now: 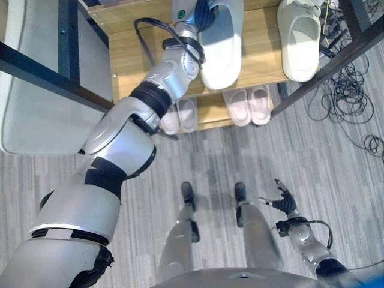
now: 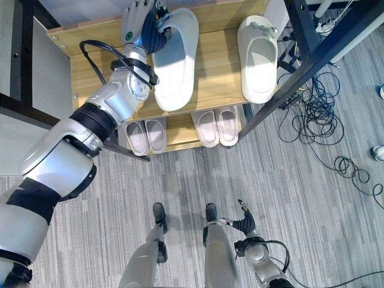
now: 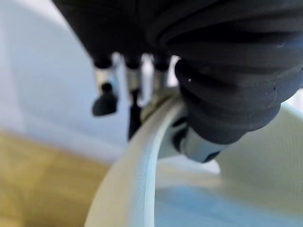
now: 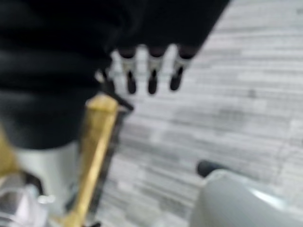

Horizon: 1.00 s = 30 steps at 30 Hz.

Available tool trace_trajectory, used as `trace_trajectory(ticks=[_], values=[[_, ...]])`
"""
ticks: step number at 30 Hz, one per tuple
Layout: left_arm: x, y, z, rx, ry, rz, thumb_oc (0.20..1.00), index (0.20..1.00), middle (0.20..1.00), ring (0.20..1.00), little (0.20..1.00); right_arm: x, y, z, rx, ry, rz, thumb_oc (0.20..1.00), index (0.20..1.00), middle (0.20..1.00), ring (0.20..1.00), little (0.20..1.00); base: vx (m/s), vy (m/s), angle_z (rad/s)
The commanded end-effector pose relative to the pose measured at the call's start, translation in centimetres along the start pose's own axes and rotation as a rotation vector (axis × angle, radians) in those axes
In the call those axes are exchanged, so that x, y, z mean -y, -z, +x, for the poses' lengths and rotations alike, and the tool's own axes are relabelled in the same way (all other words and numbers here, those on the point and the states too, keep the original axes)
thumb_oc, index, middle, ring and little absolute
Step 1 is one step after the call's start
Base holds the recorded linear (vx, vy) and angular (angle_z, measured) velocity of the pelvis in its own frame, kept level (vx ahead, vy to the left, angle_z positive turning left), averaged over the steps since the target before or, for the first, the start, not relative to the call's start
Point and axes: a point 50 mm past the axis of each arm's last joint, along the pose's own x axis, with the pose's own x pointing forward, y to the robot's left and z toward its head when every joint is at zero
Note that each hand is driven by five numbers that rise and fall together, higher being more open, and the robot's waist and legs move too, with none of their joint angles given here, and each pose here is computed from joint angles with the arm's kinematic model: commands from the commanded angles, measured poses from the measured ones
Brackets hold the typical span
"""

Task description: Arrange the slippers neatly on the shoe rack.

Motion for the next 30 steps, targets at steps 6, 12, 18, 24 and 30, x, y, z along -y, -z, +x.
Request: trace_trajectory(ticks=[6,12,18,24,30], values=[[-4.7,-2.8,3.6,0.002,-0.172,-0.111,0.200,0.200,0.200,0.200,0.200,1.0,-1.4,1.1,0.039,0.068,0.058,1.000,1.000,1.000,1.000,1.000,0.01,-0.006,0.00],[-6.4,-3.0,4.6,-0.027,-0.212,-0.104,0.200,0.200,0.200,0.200,0.200,1.3,-2.3,1.7,0.070,0.081,0.043,1.000,1.000,1.000,1.000,1.000,0.02,-0.001,-0.05],[-7.7,-2.1,5.1,-0.061,-0.230,-0.053,0.200,0.200,0.200,0.200,0.200,1.4,-2.9,2.2,0.083,0.082,0.025,1.000,1.000,1.000,1.000,1.000,0.00,0.000,0.00],[-10.3,0.6,5.6,-0.148,-0.272,0.030,1.000,1.000,1.000,1.000,1.000,1.6,-2.8,2.4,0.082,0.084,0.019,1.000,1.000,1.000,1.000,1.000,0.00,0.000,0.00],[-10.7,0.8,5.6,-0.170,-0.301,-0.120,1.000,1.000,1.000,1.000,1.000,1.3,-2.0,2.3,0.044,0.073,0.023,1.000,1.000,1.000,1.000,1.000,0.00,0.005,0.01]])
